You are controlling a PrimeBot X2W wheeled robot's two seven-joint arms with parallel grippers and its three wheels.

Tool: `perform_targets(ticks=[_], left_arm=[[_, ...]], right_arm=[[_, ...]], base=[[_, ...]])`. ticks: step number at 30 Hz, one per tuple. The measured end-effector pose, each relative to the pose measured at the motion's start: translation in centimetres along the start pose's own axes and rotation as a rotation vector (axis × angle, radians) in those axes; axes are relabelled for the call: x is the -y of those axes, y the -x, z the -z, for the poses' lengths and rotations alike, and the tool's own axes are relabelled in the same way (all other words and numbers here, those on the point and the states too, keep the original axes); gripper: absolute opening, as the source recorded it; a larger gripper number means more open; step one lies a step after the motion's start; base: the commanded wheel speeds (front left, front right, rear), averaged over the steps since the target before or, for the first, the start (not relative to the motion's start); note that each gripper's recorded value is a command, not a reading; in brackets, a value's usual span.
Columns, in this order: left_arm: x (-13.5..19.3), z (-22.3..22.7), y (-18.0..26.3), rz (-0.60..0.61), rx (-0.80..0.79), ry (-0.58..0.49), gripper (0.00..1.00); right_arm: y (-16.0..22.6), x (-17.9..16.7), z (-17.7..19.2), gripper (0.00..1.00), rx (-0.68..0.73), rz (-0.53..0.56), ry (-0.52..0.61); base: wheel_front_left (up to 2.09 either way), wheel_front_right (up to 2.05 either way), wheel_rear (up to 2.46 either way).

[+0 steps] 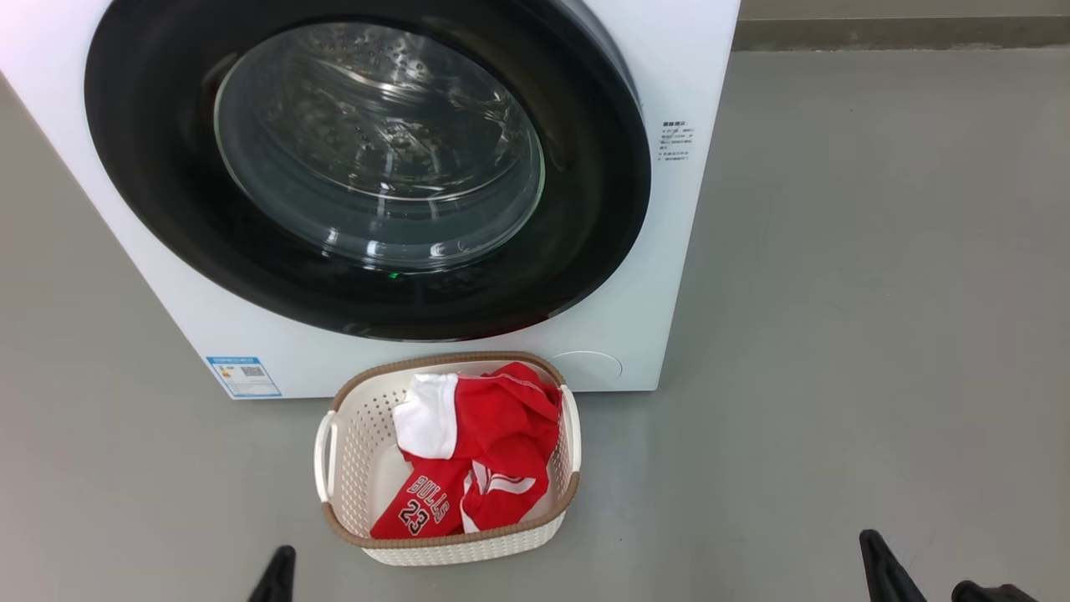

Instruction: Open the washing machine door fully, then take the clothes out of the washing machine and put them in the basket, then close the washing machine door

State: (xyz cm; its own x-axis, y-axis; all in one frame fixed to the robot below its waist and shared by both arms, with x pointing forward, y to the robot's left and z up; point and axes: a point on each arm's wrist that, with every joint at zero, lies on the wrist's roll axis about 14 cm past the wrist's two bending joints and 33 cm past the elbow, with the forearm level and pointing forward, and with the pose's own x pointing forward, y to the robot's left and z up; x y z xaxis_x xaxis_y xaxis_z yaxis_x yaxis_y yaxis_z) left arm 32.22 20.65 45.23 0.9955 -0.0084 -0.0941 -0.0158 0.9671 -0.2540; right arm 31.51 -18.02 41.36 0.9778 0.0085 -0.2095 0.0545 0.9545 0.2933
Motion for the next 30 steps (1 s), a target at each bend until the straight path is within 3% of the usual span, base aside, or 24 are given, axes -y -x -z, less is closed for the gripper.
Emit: perform_targets(ticks=[30], left_arm=[[-0.33,0.81,-0.41,-0.061,-0.04,0.294,0.0]], right_arm=[[-0.39,0.9,-0.2,0.0,-0.011,0.065,-0.3]], base=[[0.0,0.0,0.0]])
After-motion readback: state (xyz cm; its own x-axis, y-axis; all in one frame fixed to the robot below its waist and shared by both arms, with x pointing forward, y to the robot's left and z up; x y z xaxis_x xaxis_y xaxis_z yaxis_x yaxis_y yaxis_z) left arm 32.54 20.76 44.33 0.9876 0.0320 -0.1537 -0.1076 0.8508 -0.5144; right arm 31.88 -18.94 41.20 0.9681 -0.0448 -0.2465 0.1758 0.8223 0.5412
